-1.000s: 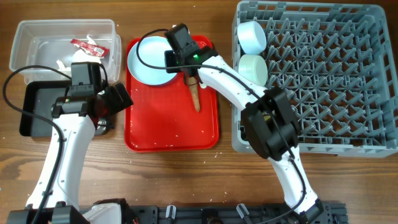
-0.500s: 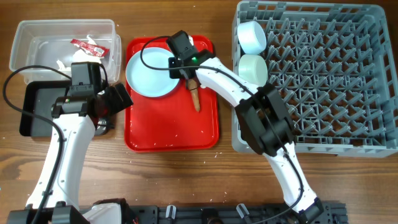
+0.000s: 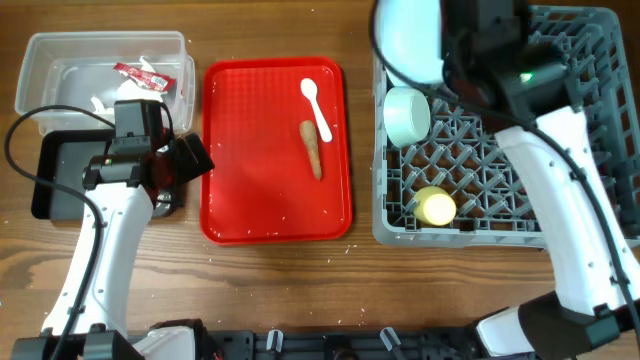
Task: Sort waste into correct bins and load items into the dishwasher rack
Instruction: 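Lift the white plate and stand it upright in the rack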
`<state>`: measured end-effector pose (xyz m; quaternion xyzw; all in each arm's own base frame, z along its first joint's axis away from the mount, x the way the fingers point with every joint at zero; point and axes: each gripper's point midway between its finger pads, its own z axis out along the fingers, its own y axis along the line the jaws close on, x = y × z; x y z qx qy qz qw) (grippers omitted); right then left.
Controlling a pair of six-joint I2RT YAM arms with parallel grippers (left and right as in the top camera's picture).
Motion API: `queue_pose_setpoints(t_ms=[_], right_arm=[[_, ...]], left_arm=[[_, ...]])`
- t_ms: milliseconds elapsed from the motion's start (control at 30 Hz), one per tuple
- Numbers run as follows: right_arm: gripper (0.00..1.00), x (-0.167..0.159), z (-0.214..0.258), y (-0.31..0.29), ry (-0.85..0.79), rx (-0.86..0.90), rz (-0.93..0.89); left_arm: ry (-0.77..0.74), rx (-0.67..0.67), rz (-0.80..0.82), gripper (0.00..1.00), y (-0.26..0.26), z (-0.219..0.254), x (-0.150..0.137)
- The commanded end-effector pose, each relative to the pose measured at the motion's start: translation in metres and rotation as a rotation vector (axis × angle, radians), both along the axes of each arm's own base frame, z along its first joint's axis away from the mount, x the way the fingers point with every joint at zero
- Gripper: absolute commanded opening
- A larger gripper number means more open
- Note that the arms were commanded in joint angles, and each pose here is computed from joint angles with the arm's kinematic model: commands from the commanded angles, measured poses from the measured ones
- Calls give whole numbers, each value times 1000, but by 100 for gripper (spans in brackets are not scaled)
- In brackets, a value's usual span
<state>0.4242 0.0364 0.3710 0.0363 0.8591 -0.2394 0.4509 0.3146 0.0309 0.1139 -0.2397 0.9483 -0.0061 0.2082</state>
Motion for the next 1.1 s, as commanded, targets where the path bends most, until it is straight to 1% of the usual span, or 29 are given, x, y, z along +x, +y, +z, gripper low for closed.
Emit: queue_pose_setpoints(t_ms=[0,133,200,367,500,567,600,633,667,700,733,767,867,900,933,1000,1033,1067], right_arm=[[4,-7,-11,-52,153,-258,-115],[4,11,-57,-81,343,-363,-124],[4,27,-78,-84,384,-383,-121],[4,68,-121,-76,476,-500,-39],[4,83,-145,-75,510,-527,-24],[39,91,-153,-65,492,-476,31],[65,95,-158,-58,482,-438,74],[96,99,-162,-50,469,-395,113],[100,103,-166,-41,426,-312,119],[100,104,-165,-35,356,-193,77],[100,102,-163,-30,323,-116,61],[100,96,-157,-14,325,-24,136],[100,69,-109,0,268,86,209],[100,53,-84,13,227,163,263],[100,36,-63,40,201,273,393],[100,10,-39,88,190,461,640],[100,4,-34,103,193,515,714],[95,0,-31,121,198,597,792]], left_arm=[[-11,9,4,100,2,4,4],[-11,9,5,100,2,4,4],[-11,9,5,100,2,4,4],[-12,9,5,100,2,4,4],[-11,9,5,100,2,4,4],[-11,9,4,100,1,4,4],[-11,9,5,100,2,4,4],[-11,9,4,100,2,4,4],[-11,9,5,100,2,4,4],[-11,9,5,100,2,4,4],[-11,9,5,100,2,4,4],[-11,9,4,100,1,4,4],[-11,9,5,100,2,4,4],[-11,9,5,100,2,4,4],[-11,9,5,100,2,4,4],[-11,9,5,100,2,4,4],[-11,9,5,100,2,4,4],[-11,9,5,100,2,4,4]])
